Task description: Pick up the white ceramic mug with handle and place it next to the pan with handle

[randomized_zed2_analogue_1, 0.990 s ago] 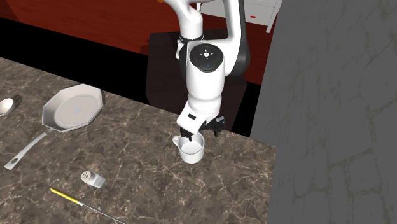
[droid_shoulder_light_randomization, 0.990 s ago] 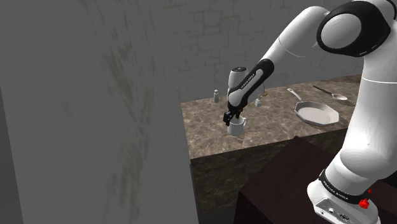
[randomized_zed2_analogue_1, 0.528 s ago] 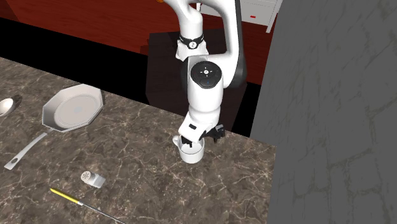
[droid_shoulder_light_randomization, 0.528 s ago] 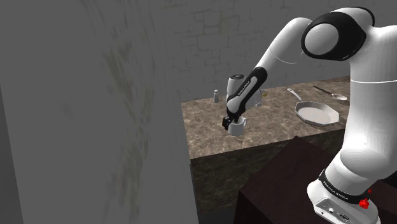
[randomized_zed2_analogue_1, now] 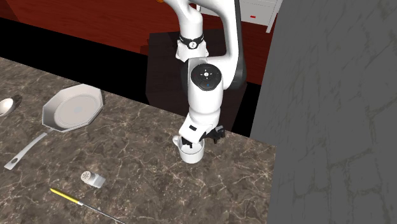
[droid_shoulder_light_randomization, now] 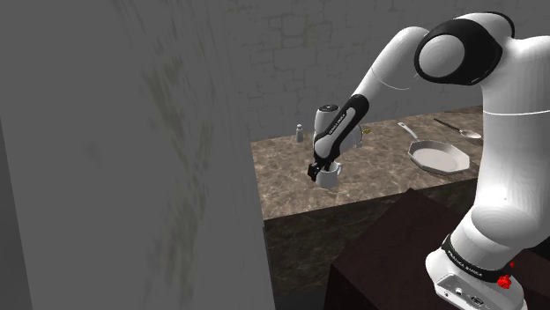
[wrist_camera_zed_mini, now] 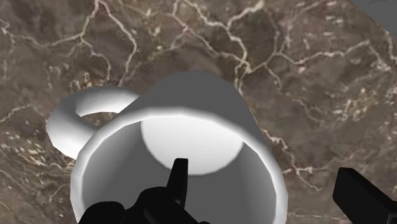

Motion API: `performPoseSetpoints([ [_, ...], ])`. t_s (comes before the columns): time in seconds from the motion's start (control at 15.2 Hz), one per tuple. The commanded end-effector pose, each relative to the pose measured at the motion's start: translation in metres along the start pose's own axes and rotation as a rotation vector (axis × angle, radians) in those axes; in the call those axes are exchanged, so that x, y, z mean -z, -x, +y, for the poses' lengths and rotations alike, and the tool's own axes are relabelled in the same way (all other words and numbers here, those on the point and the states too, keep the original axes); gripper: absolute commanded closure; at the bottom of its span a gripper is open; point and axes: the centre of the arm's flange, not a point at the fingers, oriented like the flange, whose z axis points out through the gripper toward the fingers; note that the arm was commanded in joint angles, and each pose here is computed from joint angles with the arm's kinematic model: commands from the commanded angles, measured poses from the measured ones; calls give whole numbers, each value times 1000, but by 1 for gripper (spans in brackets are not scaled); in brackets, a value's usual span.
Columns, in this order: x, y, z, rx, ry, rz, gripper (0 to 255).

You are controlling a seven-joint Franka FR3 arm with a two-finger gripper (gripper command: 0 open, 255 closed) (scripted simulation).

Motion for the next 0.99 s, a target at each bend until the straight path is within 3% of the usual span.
performPoseSetpoints([
  [0.0, 0, 0, 0, 0, 0, 0, 255],
  [0.59, 0, 0, 0, 0, 0, 0, 255],
  [0.92, 26, -1, 0, 0, 0, 0, 255],
])
